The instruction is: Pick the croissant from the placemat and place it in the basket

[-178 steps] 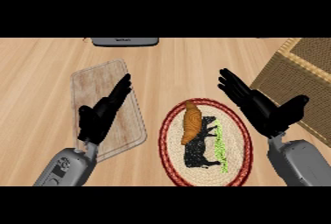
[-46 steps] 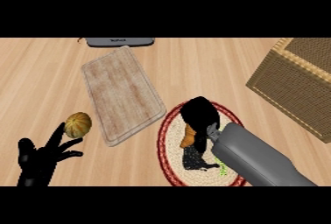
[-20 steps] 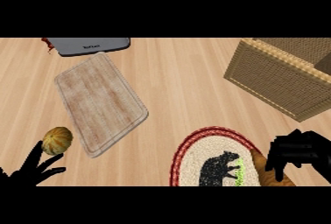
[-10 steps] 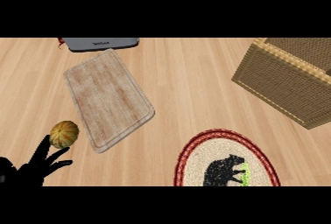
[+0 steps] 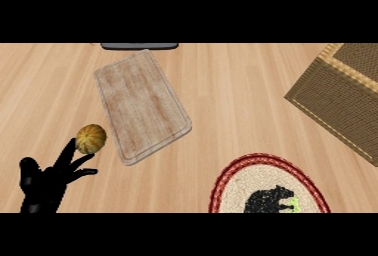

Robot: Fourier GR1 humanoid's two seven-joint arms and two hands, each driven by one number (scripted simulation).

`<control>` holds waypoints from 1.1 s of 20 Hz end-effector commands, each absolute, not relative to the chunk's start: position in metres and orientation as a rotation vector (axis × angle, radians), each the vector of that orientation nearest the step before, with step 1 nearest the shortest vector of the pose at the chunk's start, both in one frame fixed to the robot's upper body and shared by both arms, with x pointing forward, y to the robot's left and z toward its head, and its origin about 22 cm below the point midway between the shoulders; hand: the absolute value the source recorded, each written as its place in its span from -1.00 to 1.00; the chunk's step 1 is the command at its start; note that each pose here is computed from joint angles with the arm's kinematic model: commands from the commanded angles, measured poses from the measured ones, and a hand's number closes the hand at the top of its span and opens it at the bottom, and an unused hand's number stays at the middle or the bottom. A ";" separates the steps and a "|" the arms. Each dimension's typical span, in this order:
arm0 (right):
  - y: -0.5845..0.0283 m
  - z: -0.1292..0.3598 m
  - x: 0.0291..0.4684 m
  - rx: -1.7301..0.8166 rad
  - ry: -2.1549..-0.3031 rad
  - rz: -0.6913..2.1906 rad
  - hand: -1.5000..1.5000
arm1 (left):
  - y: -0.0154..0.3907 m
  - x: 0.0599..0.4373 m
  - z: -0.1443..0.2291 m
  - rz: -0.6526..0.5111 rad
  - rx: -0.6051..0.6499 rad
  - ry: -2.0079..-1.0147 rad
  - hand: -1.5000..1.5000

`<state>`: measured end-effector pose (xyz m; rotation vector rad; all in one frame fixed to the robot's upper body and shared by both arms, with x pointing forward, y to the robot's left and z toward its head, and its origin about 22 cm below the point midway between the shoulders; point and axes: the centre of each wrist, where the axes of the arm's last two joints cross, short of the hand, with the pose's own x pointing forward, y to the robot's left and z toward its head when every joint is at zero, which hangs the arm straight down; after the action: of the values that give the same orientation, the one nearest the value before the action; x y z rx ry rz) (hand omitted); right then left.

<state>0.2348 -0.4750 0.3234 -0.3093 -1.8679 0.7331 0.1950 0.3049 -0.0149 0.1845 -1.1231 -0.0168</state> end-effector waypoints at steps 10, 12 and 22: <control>-0.491 0.299 0.275 -0.310 -1.794 0.668 1.00 | 0.288 0.213 -0.025 -0.067 0.146 -1.046 0.00; -0.484 0.273 0.286 -0.252 -1.753 0.655 1.00 | 0.283 0.214 -0.034 -0.065 0.142 -1.025 0.00; -0.506 0.232 0.315 -0.157 -1.725 0.570 1.00 | 0.297 0.203 -0.049 -0.070 0.139 -1.024 0.00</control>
<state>0.3087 -0.4981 0.2368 -0.1773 -1.7404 0.5700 0.2145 0.2999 -0.0183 0.1598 -1.1472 -0.0671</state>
